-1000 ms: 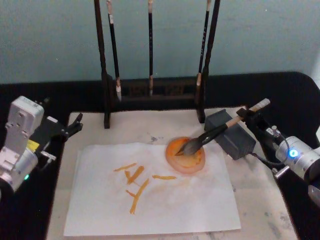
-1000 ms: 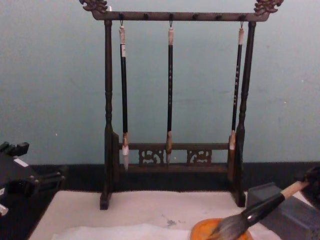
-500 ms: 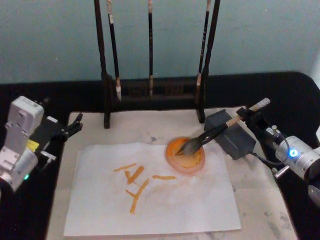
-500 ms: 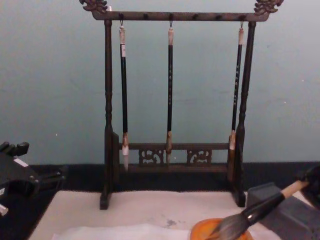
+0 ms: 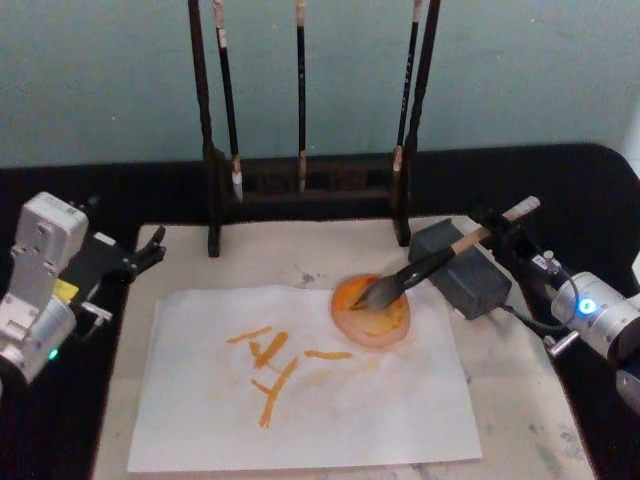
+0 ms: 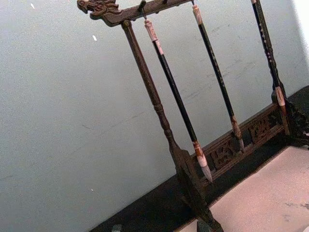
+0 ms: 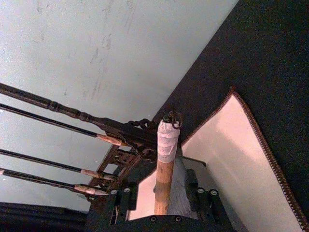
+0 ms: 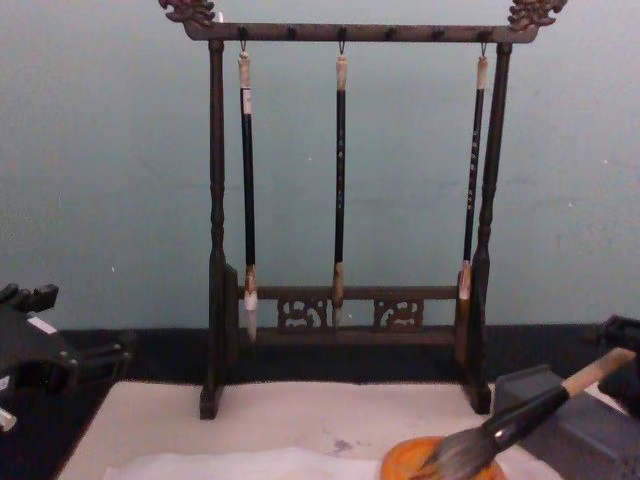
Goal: Pick up the brush from the inkstone, write on the paper, then place the brush back to its original position.
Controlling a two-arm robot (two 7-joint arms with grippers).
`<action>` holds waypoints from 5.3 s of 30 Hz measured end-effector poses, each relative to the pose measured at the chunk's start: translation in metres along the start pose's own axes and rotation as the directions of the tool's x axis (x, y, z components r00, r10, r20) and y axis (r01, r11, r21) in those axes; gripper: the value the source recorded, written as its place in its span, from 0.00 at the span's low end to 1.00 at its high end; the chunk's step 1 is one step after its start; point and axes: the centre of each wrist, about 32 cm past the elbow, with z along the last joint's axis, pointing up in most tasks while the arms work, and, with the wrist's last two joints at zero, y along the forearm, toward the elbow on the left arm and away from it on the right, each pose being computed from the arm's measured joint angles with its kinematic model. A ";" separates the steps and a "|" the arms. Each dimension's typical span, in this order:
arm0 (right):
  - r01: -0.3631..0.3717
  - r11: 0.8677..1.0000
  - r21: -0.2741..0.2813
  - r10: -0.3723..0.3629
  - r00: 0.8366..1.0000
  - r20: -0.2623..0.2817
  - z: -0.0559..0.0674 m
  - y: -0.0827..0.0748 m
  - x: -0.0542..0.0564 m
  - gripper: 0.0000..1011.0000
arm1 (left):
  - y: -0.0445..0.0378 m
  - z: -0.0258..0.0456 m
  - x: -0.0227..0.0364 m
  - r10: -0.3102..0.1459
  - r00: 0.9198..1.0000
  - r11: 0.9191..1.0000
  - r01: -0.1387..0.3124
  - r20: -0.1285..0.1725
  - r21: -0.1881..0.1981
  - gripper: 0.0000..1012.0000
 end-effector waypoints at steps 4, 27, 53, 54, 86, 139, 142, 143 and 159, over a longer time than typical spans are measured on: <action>0.000 1.000 0.000 0.000 1.000 0.000 0.000 0.000 0.000 0.70 | 0.0000 0.0000 0.0000 0.000 1.000 1.000 0.000 0.000 0.000 1.00; -0.012 1.000 0.008 0.011 1.000 0.023 0.001 -0.012 0.003 0.99 | 0.0000 0.0000 0.0000 0.000 1.000 1.000 0.000 0.000 0.000 1.00; -0.077 0.981 0.181 -0.043 0.815 0.578 -0.040 -0.066 -0.022 0.99 | 0.0000 0.0000 0.0000 0.000 1.000 1.000 0.000 0.000 0.000 1.00; -0.082 0.978 0.191 -0.053 0.791 0.610 -0.043 -0.065 -0.022 0.99 | 0.0000 0.0000 0.0000 0.000 1.000 1.000 0.000 0.000 0.000 1.00; -0.132 0.956 0.261 -0.211 0.306 0.928 -0.082 -0.034 -0.005 0.99 | 0.0000 0.0000 0.0000 0.000 1.000 1.000 0.000 0.000 0.000 1.00; -0.131 0.957 0.259 -0.208 0.316 0.926 -0.081 -0.035 -0.006 0.99 | 0.0000 0.0000 0.0000 0.000 1.000 1.000 0.000 0.000 0.000 1.00; -0.131 0.957 0.259 -0.208 0.316 0.926 -0.081 -0.035 -0.006 0.99 | 0.0000 0.0000 0.0000 0.000 1.000 1.000 0.000 0.000 0.000 1.00; -0.131 0.957 0.260 -0.208 0.316 0.926 -0.081 -0.035 -0.006 0.99 | 0.0000 0.0000 0.0000 0.000 1.000 1.000 0.000 0.000 0.000 1.00; -0.131 0.957 0.259 -0.208 0.316 0.926 -0.081 -0.035 -0.006 0.99 | 0.0000 0.0000 0.0000 0.000 1.000 1.000 0.000 0.000 0.000 1.00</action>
